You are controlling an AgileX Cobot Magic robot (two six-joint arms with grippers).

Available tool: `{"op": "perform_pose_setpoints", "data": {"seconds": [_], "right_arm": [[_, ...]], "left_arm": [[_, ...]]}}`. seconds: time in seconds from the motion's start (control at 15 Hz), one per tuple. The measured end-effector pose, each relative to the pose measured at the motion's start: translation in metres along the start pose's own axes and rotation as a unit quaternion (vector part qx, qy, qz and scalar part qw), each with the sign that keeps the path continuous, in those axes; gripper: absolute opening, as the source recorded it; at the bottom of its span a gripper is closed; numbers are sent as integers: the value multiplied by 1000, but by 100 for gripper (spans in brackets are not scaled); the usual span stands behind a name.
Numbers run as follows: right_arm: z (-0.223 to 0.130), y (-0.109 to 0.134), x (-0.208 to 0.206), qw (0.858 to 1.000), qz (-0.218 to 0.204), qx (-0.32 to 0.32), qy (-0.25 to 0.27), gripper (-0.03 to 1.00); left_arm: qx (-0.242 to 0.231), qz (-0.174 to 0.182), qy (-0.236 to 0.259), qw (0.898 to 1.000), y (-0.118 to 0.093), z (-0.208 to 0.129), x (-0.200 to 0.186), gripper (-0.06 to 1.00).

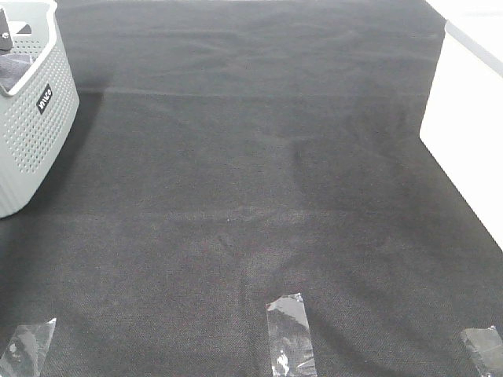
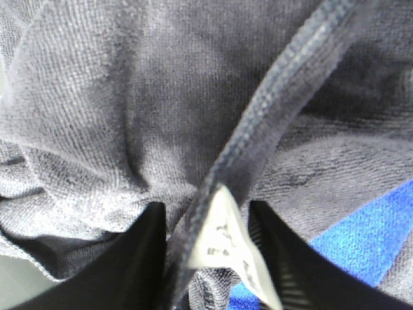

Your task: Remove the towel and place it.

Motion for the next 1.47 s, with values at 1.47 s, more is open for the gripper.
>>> {"op": "perform_pose_setpoints", "data": {"seconds": [1.47], "right_arm": [[0,0,0,1000,0,0,0,71]], "left_arm": [[-58,185,-136,972,37,-3,-317,0]]}}
Point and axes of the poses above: a point on each arm's last joint axis where the gripper is mounted, x pointing out along that axis toward the gripper, y along the wrist's bending axis when the last joint is at zero, z = x × y, the point moved 8 cm from there along x, pointing out along that axis toward the gripper
